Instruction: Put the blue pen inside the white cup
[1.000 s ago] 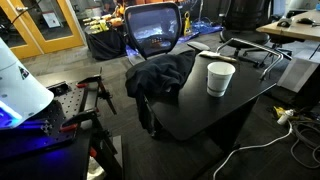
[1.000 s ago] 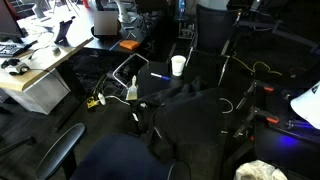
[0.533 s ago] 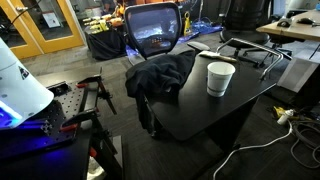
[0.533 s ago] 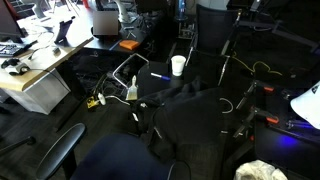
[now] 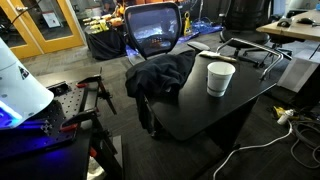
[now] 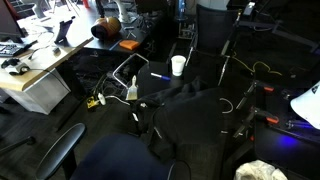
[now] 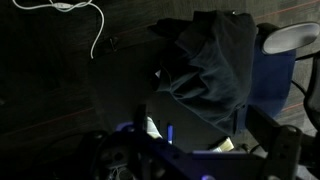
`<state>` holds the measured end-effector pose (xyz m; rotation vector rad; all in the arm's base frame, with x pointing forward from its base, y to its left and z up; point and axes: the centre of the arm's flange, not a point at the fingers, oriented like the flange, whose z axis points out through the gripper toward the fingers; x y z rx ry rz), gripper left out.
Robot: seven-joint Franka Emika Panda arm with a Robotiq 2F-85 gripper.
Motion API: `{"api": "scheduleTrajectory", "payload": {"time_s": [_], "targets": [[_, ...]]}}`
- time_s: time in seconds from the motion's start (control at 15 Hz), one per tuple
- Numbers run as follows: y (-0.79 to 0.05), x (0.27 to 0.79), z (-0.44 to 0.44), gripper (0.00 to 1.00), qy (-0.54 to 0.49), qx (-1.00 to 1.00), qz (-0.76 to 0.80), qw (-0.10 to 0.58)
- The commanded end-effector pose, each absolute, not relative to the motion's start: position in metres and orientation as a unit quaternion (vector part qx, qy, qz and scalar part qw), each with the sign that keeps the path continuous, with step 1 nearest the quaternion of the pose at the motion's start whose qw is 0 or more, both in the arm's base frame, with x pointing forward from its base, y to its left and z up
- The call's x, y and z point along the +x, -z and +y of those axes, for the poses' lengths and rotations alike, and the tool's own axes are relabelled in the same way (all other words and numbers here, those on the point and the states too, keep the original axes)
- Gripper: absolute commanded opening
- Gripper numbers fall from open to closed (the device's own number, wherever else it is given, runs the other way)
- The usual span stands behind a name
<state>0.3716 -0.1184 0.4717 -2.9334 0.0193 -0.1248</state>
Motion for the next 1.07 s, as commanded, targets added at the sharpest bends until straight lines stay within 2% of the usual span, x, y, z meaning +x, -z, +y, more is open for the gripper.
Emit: {"api": "scheduleTrajectory", "payload": {"time_s": [0.0,1.0], "targets": [[-0.465,0.408,-0.1,1.0,0.051,-0.995,0.001,0.083],[-0.391,0.538,-0.034,1.0,0.081,-0.995,-0.041,-0.03]]}}
